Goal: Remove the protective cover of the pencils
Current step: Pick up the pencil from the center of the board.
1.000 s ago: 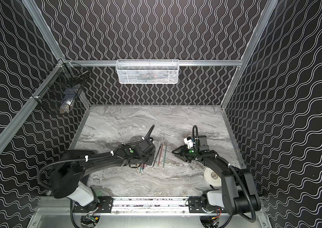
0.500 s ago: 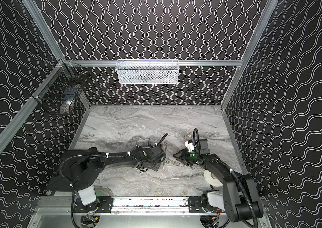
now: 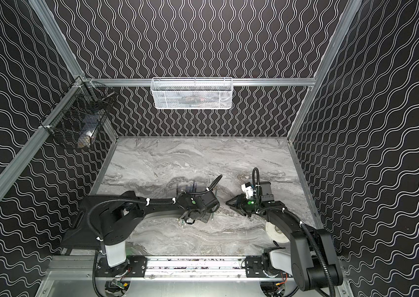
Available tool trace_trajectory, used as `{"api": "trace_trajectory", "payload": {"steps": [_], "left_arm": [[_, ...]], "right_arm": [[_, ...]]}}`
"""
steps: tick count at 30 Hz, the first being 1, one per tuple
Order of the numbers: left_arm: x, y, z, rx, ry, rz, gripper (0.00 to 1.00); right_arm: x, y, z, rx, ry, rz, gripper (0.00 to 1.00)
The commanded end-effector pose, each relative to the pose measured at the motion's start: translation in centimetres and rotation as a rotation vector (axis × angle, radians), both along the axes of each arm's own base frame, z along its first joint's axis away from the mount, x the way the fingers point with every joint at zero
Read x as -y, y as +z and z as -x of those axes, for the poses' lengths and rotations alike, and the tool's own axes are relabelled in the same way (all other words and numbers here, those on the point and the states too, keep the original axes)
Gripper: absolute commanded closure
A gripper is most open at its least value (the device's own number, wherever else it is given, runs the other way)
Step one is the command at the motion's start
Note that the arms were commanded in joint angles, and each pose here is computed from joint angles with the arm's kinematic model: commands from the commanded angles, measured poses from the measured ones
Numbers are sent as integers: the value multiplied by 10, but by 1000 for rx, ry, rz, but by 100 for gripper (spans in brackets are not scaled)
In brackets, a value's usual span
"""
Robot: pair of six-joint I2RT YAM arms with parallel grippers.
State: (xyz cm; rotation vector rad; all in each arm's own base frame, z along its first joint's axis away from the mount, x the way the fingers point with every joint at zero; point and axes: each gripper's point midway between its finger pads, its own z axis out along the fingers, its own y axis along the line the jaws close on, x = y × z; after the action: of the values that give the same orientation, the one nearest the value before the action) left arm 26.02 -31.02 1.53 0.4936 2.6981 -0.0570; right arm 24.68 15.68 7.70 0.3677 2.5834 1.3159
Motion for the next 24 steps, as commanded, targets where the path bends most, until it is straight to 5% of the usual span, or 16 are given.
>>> {"api": "trace_trajectory", "payload": {"steps": [1, 14, 19, 24], "left_arm": [[-22, -6, 13, -59, -10, -88, 88], [-36, 59, -6, 60, 23, -28, 91], [-31, 94, -7, 94, 21, 51, 91], [-32, 114, -5, 123, 17, 90, 91]], "right_arm": [[0, -1, 1, -4, 10, -2, 63], [-1, -5, -1, -16, 10, -1, 63], [30, -41, -3, -138, -103, 195, 63], [44, -62, -1, -203, -156, 235, 63]]}}
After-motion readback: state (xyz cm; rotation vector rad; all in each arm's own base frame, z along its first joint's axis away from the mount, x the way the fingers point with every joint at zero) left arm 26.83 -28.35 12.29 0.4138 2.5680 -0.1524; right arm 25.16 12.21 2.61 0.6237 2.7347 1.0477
